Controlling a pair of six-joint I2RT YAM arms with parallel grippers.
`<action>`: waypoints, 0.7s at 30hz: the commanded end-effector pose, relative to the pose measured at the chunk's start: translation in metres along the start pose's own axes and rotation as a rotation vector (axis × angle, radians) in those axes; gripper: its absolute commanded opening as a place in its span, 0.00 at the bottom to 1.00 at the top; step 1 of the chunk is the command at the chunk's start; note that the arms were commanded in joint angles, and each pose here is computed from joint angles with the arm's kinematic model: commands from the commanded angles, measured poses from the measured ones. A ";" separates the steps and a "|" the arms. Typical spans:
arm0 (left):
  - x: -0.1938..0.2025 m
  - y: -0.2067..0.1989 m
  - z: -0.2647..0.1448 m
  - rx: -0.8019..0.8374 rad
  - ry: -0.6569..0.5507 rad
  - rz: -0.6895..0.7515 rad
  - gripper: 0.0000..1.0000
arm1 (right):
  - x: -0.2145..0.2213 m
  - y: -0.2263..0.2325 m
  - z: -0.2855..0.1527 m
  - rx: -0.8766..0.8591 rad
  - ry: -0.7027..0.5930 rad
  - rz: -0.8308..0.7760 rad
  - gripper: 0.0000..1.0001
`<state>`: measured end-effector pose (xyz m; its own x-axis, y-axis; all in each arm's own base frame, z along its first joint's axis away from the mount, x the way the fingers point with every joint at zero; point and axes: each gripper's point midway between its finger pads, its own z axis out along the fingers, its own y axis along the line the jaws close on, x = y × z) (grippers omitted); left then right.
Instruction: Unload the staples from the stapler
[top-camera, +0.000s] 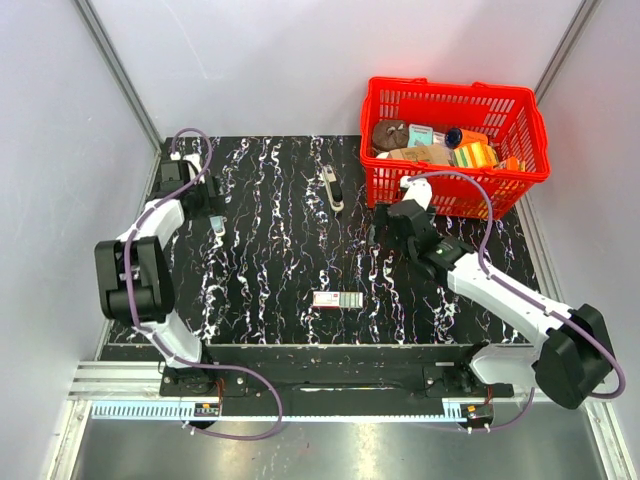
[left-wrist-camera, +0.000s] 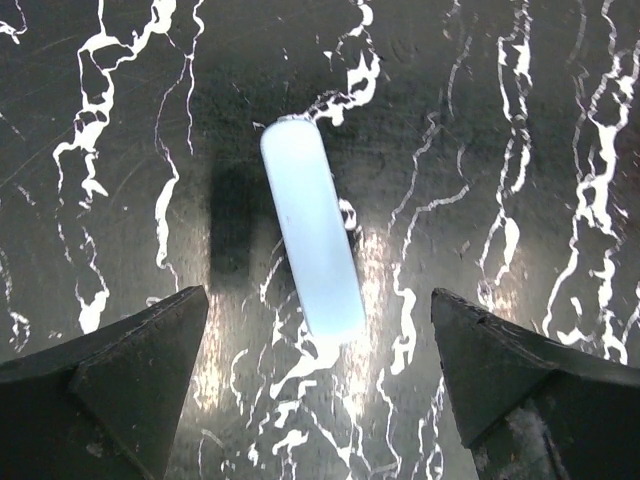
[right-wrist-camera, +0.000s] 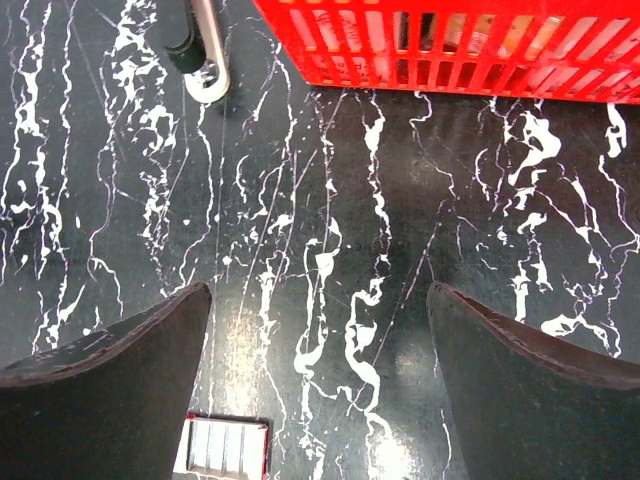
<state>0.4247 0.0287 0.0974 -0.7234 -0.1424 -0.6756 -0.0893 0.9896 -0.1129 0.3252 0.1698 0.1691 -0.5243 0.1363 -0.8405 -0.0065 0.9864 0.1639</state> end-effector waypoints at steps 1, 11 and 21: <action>-0.031 0.006 0.018 -0.062 -0.049 -0.053 0.99 | -0.012 0.014 -0.010 -0.032 -0.061 -0.028 0.93; -0.009 -0.001 0.057 -0.061 0.041 -0.054 0.65 | -0.003 0.033 -0.011 -0.052 -0.055 -0.078 0.90; 0.017 -0.001 0.052 -0.066 0.093 -0.049 0.29 | -0.009 0.032 -0.021 -0.055 -0.072 -0.077 0.85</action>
<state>0.4543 0.0224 0.0420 -0.7882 -0.1911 -0.5849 -0.1582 0.9815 -0.1075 0.3084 0.1986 0.1671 -0.5177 0.0414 -0.8546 -0.0992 0.9892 0.1081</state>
